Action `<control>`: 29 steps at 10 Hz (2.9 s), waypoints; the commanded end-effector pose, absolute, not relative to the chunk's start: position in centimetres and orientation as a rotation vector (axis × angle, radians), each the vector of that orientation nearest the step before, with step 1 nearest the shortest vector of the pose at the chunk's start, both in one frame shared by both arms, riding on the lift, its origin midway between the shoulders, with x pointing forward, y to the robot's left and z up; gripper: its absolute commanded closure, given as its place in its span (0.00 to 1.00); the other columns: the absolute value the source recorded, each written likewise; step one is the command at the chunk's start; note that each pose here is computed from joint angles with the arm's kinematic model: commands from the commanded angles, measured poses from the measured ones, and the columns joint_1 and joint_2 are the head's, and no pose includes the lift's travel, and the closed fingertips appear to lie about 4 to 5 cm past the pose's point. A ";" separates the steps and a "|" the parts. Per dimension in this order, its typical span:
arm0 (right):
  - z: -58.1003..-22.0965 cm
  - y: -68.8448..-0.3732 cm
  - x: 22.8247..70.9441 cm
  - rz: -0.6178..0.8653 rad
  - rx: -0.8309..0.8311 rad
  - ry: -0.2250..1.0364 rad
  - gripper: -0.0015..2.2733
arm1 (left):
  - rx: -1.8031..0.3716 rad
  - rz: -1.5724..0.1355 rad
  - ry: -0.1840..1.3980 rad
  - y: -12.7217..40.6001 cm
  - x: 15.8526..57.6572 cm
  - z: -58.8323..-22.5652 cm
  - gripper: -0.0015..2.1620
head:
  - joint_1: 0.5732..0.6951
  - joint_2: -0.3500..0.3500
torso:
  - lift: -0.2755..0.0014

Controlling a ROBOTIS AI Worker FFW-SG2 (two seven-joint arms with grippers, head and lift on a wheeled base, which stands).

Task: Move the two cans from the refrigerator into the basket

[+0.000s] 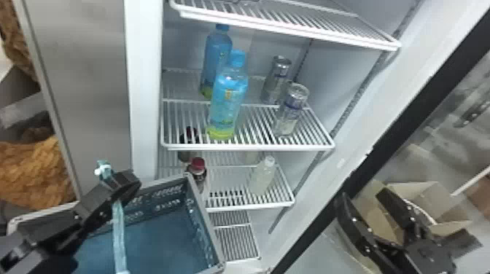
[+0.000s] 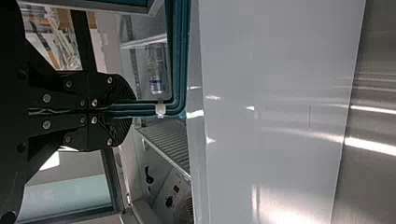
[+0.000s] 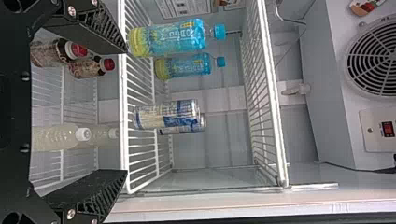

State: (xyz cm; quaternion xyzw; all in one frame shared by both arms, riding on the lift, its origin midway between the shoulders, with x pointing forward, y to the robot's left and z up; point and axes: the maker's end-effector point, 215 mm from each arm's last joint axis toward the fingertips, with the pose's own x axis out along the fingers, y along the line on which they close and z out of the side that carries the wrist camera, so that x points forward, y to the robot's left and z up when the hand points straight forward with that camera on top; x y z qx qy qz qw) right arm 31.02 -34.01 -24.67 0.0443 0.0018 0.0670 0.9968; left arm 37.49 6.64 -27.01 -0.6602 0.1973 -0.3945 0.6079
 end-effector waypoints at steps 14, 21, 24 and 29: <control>-25.5 -35.6 35.9 0.094 0.032 0.009 0.06 | -1.521 -0.920 0.464 6.4 37.4 -27.0 0.56 | 1.00 0.00 | 0.87; -27.2 -35.7 42.4 0.107 0.061 -0.022 0.06 | -1.509 -0.938 0.461 6.0 37.7 -26.3 0.56 | 1.00 0.00 | 0.87; -26.9 -35.4 45.3 0.110 0.059 -0.039 0.06 | -1.510 -0.939 0.460 6.0 37.7 -26.3 0.56 | 1.00 0.00 | 0.87; -26.5 -32.8 50.6 0.146 0.080 -0.054 0.06 | -1.513 -0.937 0.457 6.1 37.8 -26.2 0.56 | 1.00 0.01 | 0.87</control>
